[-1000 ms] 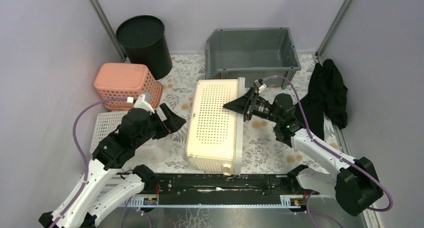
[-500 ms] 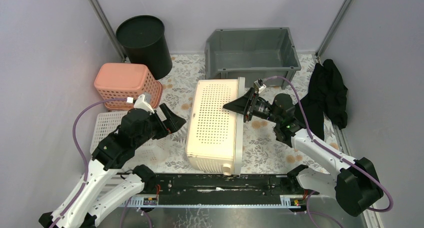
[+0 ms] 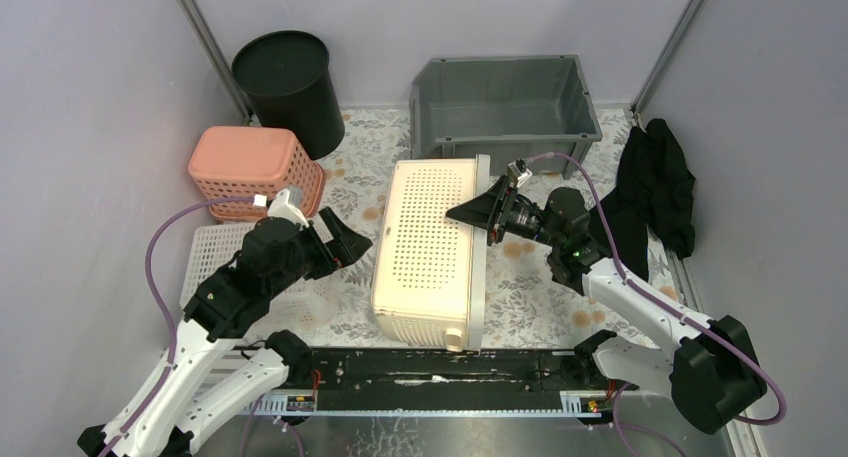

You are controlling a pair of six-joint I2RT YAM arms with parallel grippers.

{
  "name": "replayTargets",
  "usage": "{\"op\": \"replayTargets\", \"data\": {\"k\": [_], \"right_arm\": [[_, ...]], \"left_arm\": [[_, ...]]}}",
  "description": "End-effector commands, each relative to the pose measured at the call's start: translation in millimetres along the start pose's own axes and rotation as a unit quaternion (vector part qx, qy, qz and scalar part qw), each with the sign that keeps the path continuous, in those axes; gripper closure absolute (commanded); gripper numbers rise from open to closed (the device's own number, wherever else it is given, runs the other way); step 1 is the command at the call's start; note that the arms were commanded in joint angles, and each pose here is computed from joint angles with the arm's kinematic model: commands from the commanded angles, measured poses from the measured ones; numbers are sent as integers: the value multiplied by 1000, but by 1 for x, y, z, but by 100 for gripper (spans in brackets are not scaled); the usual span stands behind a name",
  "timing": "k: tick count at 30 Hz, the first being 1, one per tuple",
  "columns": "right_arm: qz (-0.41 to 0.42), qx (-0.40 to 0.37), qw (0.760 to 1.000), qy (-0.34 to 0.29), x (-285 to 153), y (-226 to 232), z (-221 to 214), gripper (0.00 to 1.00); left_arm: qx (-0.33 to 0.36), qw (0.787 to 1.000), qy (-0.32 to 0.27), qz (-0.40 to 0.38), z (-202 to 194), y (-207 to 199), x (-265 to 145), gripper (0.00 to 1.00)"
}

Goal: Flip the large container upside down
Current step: Turn the container upside down at the center of the board.

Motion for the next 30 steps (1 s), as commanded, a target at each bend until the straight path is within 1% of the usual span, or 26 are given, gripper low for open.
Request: {"op": "replayTargets", "data": {"k": [1, 24, 26, 30], "right_arm": [[36, -37, 999, -14, -3, 27, 10, 34], [32, -34, 999, -11, -3, 24, 8, 32], [33, -35, 999, -10, -3, 24, 8, 30], [31, -36, 999, -10, -3, 23, 8, 23]], "left_arm": [[-2, 1000, -12, -24, 5, -8, 2, 0], [-7, 1000, -14, -16, 5, -7, 5, 0], [-7, 1000, -14, -17, 6, -8, 5, 0], [-4, 1000, -11, -18, 5, -9, 6, 0]]}}
Point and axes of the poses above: each gripper's point midway between its finger pads, its own x axis out along the fingers, its own y axis along the line the jaws close on, z = x × y, the point moved 2 cm from there along -x, back along the fingers, and after that the axes turned 11 degrees about -x, right-handed, at the moved point
